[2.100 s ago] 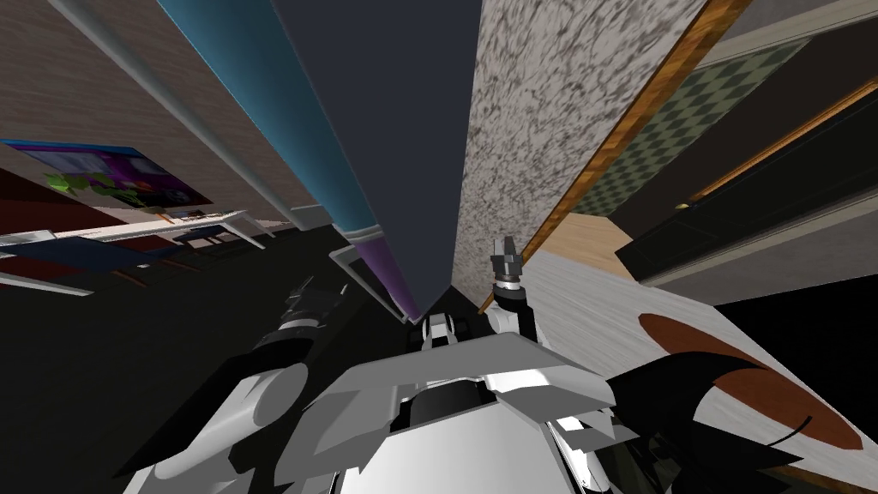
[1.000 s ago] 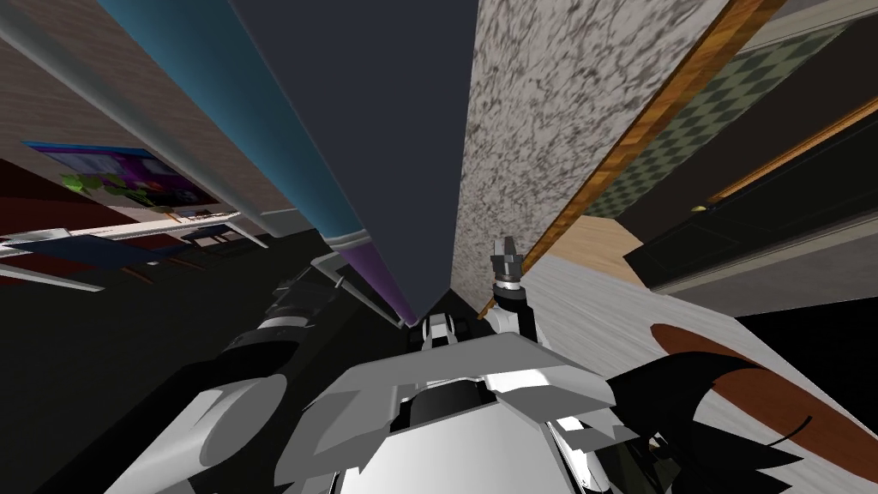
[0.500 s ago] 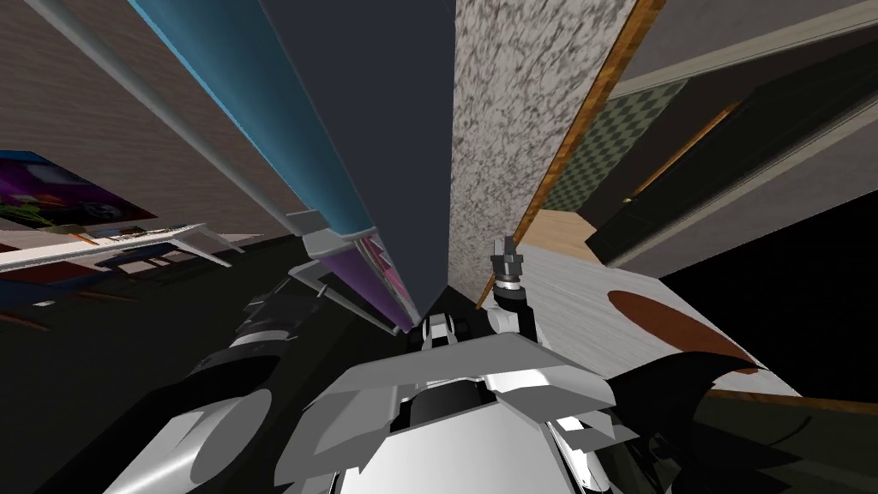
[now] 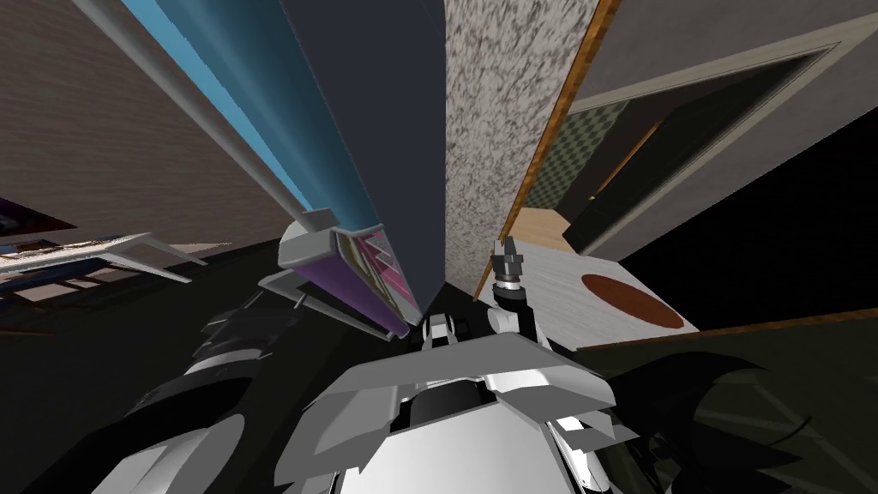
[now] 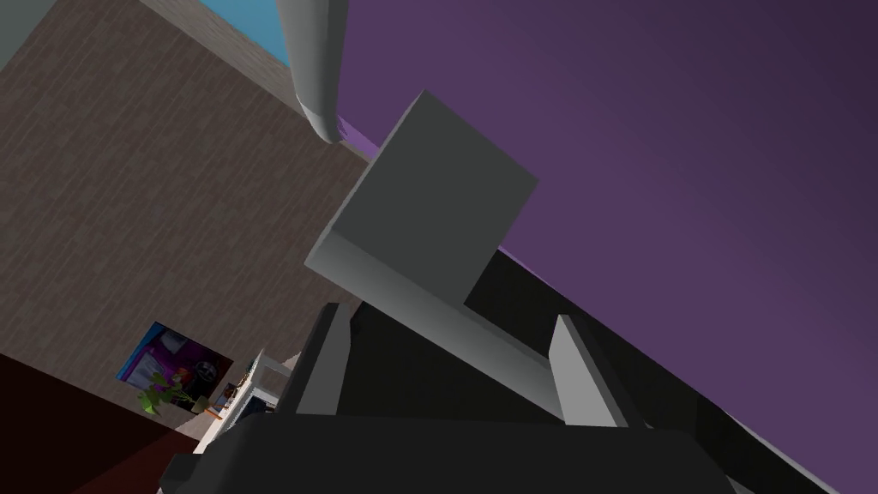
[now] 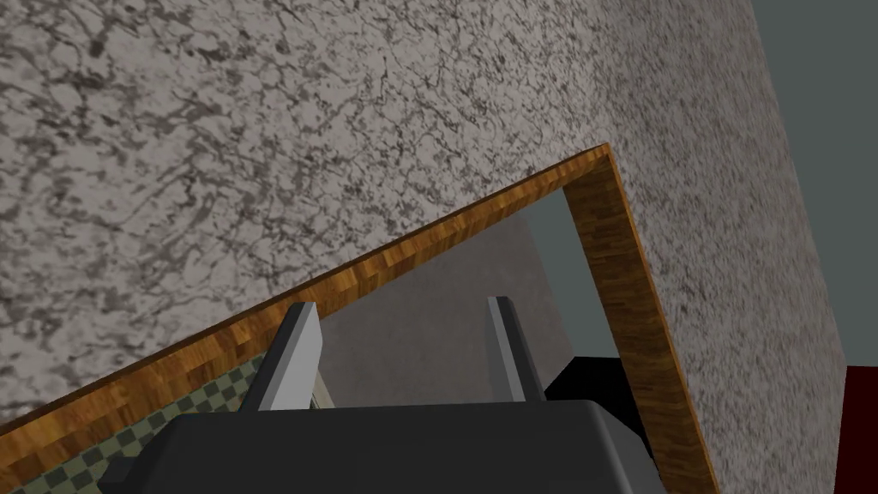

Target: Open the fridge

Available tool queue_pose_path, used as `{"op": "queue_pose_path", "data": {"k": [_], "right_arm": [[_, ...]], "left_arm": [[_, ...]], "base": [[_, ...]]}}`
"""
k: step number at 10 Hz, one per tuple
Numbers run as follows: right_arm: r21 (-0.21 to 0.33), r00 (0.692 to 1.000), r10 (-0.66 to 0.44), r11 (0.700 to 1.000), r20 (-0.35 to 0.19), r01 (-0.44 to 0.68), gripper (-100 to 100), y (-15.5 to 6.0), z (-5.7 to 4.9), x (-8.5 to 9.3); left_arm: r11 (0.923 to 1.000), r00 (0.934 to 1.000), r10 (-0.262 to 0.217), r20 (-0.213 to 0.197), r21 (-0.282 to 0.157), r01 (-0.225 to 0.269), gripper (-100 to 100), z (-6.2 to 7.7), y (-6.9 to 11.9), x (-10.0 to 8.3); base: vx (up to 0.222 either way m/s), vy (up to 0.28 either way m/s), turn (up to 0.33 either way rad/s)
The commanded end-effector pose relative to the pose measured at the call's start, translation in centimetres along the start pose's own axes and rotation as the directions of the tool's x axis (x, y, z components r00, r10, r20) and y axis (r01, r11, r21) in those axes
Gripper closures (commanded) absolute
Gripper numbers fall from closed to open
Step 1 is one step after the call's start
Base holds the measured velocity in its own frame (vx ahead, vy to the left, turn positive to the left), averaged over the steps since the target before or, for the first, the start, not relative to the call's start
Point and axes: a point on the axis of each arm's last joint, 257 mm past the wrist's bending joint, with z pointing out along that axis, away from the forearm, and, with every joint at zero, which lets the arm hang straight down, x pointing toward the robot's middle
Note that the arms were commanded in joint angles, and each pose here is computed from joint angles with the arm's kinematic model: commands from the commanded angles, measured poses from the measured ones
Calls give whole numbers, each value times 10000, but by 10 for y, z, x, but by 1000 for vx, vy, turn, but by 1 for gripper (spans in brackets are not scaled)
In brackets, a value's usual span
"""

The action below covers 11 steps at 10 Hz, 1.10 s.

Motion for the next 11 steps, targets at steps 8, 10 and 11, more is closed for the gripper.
{"op": "queue_pose_path", "data": {"k": [8, 10, 11], "right_arm": [[5, 10000, -3, 10000, 1, 3, 0, 0, 0, 0], [1, 10000, 0, 10000, 1, 0, 0, 0, 0, 0], [3, 10000, -2, 10000, 0, 2, 0, 0, 0, 0]], "left_arm": [[9982, 9991, -216, 372, 572, 194, 100, -25, -35, -42], [9980, 9990, 137, 423, 618, -163, 100, -36, -47, -53], [9979, 9991, -148, 405, 630, 122, 100, -36, -47, -53]], "base": [[-95, 99, -160], [-128, 87, -296], [-67, 83, -56]]}}
